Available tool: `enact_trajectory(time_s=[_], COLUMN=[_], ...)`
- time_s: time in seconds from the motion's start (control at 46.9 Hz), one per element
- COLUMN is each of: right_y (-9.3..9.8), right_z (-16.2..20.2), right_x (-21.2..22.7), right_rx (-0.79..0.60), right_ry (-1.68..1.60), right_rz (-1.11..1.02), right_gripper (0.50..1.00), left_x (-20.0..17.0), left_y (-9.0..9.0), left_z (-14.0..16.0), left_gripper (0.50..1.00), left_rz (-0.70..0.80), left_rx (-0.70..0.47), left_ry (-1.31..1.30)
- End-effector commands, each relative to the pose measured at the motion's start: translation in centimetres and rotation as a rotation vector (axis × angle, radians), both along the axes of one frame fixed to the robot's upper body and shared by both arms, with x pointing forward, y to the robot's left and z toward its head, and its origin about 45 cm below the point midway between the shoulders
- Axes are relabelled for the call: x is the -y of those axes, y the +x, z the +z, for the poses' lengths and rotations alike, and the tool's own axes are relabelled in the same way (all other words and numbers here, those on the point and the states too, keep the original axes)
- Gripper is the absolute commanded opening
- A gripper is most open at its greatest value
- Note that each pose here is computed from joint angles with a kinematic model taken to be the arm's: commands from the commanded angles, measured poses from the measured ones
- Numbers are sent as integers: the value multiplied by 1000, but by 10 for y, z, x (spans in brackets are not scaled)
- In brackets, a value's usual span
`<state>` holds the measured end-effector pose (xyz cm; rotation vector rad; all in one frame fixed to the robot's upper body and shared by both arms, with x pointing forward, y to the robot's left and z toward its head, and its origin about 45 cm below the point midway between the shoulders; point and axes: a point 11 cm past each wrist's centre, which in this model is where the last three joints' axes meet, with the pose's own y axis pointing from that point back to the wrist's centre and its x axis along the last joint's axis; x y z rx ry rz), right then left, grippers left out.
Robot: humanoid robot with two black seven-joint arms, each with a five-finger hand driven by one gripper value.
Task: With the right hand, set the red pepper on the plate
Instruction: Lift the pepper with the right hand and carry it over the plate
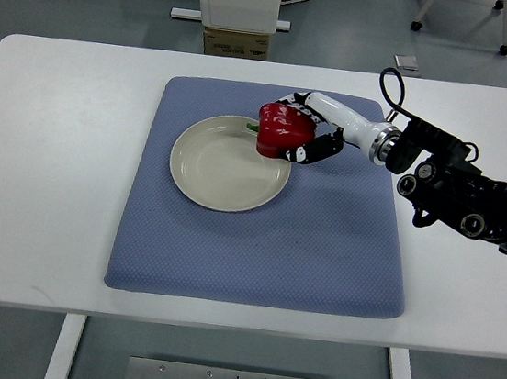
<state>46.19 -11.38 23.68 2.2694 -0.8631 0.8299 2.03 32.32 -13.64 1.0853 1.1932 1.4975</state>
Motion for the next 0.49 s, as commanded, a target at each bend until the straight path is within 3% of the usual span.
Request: enact_trajectory(time_s=[0.0,0.277,0.469], right_y=[0,-16,-20], right_z=[4,1,-2], right_x=[-15,-68,-80], right_rx=[7,4,-1], right_ry=[2,-7,-3], right_rz=[18,119,130], right_gripper=[500,500,500], left_x=[0,0,0], left_y=[0,0,0], left_z=[0,0,0], left_gripper=[1000,1000,1000], left_rz=[0,0,0], left_rx=[0,0,0], left_ry=[0,0,0])
